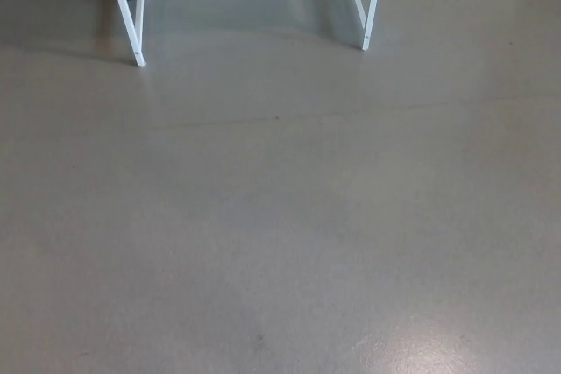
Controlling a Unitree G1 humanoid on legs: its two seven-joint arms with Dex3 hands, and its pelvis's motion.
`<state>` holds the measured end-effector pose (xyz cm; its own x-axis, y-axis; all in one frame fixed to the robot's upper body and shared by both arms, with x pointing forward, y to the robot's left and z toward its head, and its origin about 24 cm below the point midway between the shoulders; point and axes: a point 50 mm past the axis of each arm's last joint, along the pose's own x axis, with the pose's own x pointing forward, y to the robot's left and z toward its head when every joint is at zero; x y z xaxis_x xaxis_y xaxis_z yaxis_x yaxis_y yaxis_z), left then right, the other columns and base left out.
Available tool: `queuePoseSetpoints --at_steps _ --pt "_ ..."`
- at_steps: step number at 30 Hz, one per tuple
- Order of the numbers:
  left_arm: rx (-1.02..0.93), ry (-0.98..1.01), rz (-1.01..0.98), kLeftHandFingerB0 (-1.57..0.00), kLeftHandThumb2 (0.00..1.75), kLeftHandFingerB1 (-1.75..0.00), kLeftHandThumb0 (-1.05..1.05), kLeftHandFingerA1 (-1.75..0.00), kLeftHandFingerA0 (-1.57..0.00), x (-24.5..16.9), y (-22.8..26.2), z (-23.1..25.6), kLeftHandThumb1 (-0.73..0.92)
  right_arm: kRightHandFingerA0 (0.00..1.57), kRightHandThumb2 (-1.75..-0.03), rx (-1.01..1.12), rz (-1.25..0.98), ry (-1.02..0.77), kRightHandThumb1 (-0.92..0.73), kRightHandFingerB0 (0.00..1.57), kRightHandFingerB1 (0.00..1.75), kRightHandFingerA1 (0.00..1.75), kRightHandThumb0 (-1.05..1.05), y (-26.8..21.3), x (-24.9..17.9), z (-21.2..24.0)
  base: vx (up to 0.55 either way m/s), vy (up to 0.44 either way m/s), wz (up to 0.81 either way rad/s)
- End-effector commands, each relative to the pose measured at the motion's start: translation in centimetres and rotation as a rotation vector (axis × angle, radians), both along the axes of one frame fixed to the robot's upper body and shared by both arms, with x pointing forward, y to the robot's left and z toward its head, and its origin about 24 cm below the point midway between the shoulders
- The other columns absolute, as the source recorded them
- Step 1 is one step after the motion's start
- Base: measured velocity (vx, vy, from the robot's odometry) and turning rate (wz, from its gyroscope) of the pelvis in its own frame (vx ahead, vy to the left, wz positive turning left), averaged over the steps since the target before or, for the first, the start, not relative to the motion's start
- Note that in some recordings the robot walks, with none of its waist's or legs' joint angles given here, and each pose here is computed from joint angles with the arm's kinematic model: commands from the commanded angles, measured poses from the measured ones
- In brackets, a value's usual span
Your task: The robot walks towards a desk on which a file tray is kept in the middle and a stapler is kept to its right. The robot lifts the stapler using its right hand and places it on the file tray.
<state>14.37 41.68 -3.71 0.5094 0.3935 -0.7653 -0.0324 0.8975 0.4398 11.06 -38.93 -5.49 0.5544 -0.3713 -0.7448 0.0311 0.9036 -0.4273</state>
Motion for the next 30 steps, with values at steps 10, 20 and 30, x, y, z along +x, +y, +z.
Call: queuePoseSetpoints --at_steps 10,20,30 --pt "0.039 0.004 -0.029 -0.16 0.67 -0.36 -0.7 -0.48 -0.2 0.5 0.6 1.0 0.9 0.0 -0.63 0.006 -0.014 -0.04 -0.78 0.0 0.03 0.33 -0.56 -0.1 0.1 0.1 0.06 0.006 0.05" --pt "0.045 0.009 -0.043 -0.15 0.67 -0.35 -0.69 -0.46 -0.19 0.8 0.6 1.1 0.9 0.0 -0.63 0.013 -0.042 -0.075 -0.79 0.0 0.07 0.3 -0.55 0.3 -0.1 -0.4 0.09 0.221 -0.16" --pt "0.088 0.009 -0.169 0.0 1.14 -0.5 -0.36 -0.52 -0.02 1.9 0.7 2.8 0.58 0.0 -0.93 0.042 -0.039 -0.045 -0.65 0.0 0.07 0.36 -0.65 0.5 -0.4 -0.7 0.09 -0.101 0.07"
